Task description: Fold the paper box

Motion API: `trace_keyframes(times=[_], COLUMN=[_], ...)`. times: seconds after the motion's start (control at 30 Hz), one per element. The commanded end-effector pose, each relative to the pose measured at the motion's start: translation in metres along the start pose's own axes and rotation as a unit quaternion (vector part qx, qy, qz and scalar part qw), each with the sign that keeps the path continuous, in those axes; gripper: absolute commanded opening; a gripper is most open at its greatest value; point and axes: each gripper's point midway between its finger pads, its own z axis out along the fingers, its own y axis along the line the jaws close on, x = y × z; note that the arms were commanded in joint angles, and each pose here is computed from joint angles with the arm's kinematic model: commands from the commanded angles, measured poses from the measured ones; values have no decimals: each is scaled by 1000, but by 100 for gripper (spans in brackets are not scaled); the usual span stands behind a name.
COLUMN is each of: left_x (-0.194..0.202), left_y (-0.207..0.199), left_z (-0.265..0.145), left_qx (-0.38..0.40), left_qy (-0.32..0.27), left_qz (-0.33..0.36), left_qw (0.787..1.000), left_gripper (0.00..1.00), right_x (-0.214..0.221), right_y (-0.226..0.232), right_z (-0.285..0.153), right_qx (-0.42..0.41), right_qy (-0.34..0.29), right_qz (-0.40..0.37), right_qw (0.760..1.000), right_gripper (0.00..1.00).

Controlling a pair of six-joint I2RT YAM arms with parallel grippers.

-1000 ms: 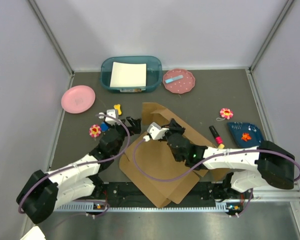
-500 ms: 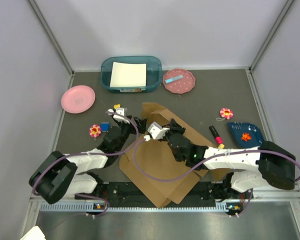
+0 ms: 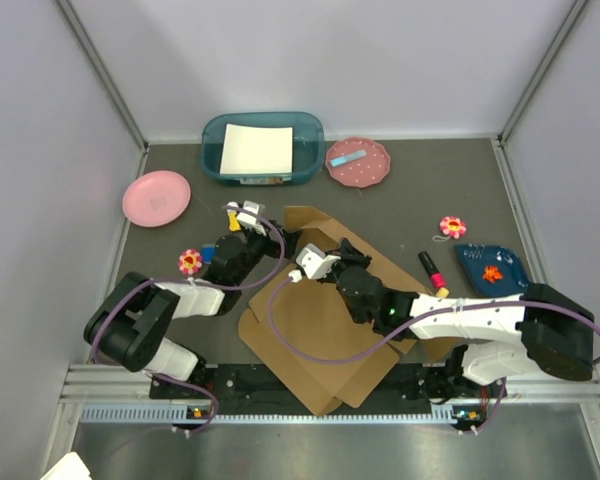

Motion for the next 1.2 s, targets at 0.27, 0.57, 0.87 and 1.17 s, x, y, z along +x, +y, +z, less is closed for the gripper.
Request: trace_keyframes(times=[0.27, 0.57, 0.87, 1.17], left_x=[-23, -55, -63, -15], left_y=[-31, -45, -64, -33], left_z=[11, -5, -7, -4], left_qx=[88, 108, 149, 92], left_qy=[-29, -50, -37, 23], left_qz=[34, 39, 29, 44], left_qw=[995, 992, 988, 995], left_gripper=[45, 21, 14, 45], right_x=[18, 19, 23, 24], right_y=[30, 28, 34, 29], right_z=[-4, -3, -1, -2], right_qx=[-52, -50, -52, -50], right_qy=[20, 23, 31, 34], right_qz=[-8, -5, -3, -1], right_qw=[998, 998, 998, 998], right_gripper=[0, 0, 0, 0])
